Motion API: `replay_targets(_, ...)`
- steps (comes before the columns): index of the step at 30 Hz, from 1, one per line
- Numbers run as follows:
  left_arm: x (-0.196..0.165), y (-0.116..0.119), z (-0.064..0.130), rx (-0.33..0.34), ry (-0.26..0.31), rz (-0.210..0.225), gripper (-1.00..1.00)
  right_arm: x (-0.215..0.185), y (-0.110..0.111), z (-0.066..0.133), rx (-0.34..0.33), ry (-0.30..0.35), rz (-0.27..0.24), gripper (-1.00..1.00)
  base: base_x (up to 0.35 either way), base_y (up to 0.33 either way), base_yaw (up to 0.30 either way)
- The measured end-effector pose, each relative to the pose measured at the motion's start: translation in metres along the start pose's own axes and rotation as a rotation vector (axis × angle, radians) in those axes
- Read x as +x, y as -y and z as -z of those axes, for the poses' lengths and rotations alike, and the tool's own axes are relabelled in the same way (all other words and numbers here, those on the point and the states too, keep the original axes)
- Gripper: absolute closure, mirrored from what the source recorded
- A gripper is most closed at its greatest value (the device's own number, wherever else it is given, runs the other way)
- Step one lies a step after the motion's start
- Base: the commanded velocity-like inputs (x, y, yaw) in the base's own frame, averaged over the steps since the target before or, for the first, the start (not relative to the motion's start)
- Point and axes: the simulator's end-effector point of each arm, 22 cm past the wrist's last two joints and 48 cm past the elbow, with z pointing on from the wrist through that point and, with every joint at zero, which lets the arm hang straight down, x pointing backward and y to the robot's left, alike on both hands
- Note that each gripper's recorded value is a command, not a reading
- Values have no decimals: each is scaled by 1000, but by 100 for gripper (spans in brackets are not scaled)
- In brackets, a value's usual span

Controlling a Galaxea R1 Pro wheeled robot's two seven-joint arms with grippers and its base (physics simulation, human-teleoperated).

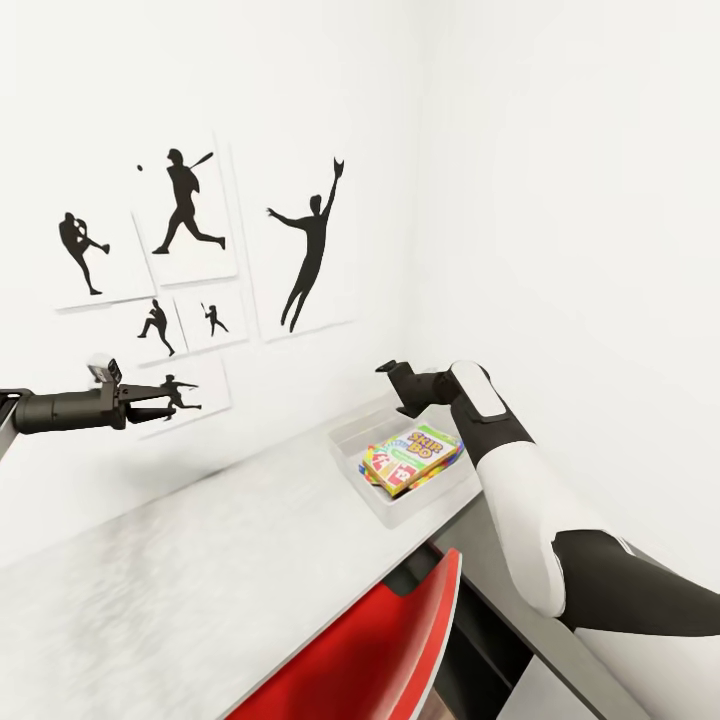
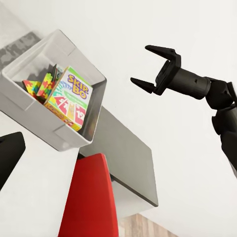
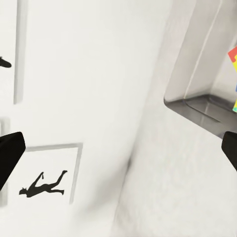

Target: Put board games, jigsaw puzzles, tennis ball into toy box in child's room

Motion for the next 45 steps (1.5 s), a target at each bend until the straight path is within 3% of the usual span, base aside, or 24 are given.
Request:
replay_targets(25, 0, 1, 0, 1, 1, -1, -100, 0, -1, 1, -1, 1, 1, -100, 0, 0, 0)
replay_targets(45, -6, 18, 7, 7, 13, -27, -100, -1, -18, 15, -24, 15, 16, -100, 0, 0, 0)
